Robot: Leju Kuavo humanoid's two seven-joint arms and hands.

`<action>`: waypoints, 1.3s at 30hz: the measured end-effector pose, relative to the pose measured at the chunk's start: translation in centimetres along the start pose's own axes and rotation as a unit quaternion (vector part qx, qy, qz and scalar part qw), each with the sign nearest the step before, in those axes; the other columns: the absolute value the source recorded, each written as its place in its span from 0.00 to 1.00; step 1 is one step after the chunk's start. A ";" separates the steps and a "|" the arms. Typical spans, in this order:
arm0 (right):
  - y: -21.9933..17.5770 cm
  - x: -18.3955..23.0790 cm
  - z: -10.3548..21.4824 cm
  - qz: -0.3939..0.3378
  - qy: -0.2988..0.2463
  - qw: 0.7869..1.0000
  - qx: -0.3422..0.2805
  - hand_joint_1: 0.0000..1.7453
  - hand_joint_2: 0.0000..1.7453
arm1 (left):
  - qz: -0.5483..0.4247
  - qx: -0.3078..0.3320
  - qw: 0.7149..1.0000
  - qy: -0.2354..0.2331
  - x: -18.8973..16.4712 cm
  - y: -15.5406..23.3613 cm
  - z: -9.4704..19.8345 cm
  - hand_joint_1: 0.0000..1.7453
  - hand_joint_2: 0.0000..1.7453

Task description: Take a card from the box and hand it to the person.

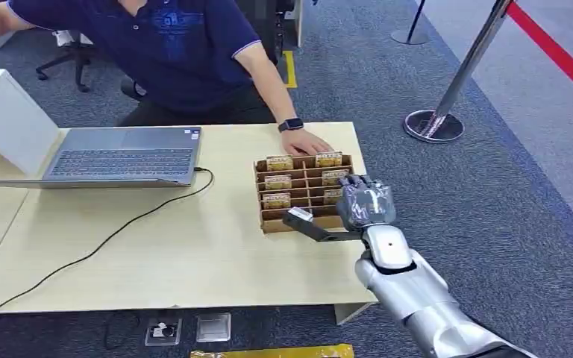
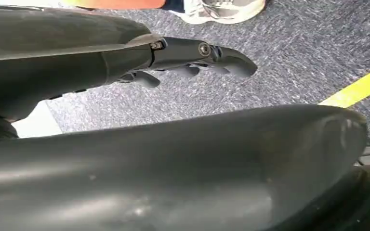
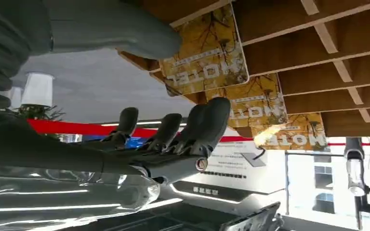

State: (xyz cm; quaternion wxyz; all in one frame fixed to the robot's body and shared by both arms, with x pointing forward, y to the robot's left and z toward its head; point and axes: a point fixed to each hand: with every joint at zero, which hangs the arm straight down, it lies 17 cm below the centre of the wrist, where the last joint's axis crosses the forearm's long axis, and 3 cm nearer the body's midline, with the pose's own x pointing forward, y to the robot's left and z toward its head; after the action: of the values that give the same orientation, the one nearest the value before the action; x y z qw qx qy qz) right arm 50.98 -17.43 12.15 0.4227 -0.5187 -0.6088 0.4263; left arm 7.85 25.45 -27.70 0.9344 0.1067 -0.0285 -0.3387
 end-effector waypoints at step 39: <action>0.2 -0.9 -1.2 -0.014 0.003 1.000 0.008 1.00 1.00 | 0.002 0.003 1.000 -0.002 0.5 0.3 0.0 0.00 0.00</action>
State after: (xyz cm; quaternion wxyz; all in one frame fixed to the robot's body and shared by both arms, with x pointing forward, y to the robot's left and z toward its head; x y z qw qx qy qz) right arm 52.23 -18.21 12.26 0.4346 -0.5080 -0.6111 0.4238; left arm 8.43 25.38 -27.61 0.9345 0.1084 -0.0319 -0.3375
